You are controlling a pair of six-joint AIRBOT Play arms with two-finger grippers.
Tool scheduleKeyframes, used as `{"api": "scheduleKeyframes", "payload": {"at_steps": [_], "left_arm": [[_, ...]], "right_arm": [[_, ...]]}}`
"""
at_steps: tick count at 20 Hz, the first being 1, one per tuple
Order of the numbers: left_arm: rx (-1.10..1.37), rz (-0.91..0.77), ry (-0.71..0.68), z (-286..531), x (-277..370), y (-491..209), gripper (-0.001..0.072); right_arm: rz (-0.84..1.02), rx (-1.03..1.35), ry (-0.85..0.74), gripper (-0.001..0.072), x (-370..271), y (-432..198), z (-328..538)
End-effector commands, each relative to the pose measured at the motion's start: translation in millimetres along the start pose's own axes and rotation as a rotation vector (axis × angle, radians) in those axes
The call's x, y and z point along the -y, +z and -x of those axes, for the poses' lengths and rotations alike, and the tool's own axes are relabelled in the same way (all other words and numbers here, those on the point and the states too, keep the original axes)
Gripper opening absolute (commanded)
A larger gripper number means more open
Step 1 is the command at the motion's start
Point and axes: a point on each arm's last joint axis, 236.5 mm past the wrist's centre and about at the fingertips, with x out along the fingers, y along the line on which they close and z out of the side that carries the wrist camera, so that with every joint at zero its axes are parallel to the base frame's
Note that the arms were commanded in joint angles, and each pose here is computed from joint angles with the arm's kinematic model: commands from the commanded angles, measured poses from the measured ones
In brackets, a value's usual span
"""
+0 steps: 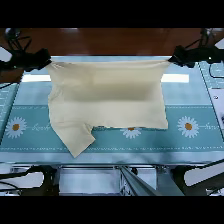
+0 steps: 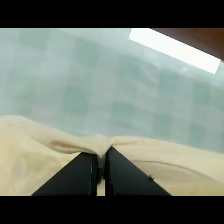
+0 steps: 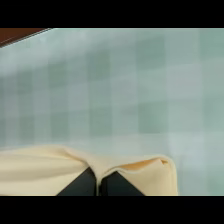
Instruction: Fold the shirts.
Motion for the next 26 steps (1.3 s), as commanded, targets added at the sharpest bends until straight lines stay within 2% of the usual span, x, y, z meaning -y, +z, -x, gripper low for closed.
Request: {"api": "scheduleKeyframes", "payload": {"at_steps": [1, 5, 7, 9, 11, 14, 15, 16, 17, 18, 21, 23, 26], "left_arm": [[-0.015, 0.149, -0.031, -46, -9, -9, 0.0024], [-0.158, 0.161, -0.044, -37, -9, -38, 0.0024], [-0.279, 0.001, -0.067, -20, -9, -62, 0.0025], [-0.402, -0.065, -0.031, -15, -24, -92, 0.0025], [-0.474, -0.06, -0.004, -21, -38, -116, 0.0025], [-0.548, -0.029, 0.012, -36, -52, -143, 0.0025], [-0.557, -0.008, 0.02, -40, -55, -146, 0.0032], [-0.559, 0.014, 0.027, -40, -60, -145, 0.0205], [-0.567, 0.02, 0.028, -36, -62, -144, 0.0618], [-0.586, 0.036, 0.033, -28, -67, -140, 0.0701], [-0.685, 0.092, 0.042, 16, -91, -139, 0.07], [-0.724, 0.122, 0.111, 53, -121, -147, 0.0701], [-0.696, 0.172, 0.13, 91, -147, -183, 0.0701]], "right_arm": [[-0.081, -0.047, 0.02, 0.0027, 13, 4, -54], [-0.04, -0.208, 0.03, 0.0027, 19, -31, -48], [-0.001, -0.347, 0.046, 0.0027, 24, -61, -32], [0.023, -0.453, -0.006, 0.0027, 40, -84, -22], [0.03, -0.492, -0.078, 0.0027, 58, -94, -21], [-0.018, -0.515, -0.088, 0.0028, 68, -114, -36], [-0.026, -0.522, -0.09, 0.0068, 68, -120, -41], [-0.037, -0.54, -0.093, 0.0427, 66, -125, -41], [-0.023, -0.554, -0.086, 0.0617, 64, -127, -38], [-0.019, -0.569, -0.091, 0.0619, 65, -128, -30], [-0.019, -0.599, -0.167, 0.0618, 85, -126, 14], [-0.046, -0.591, -0.218, 0.0618, 102, -129, 48], [-0.149, -0.475, -0.239, 0.0617, 120, -153, 76]]}}
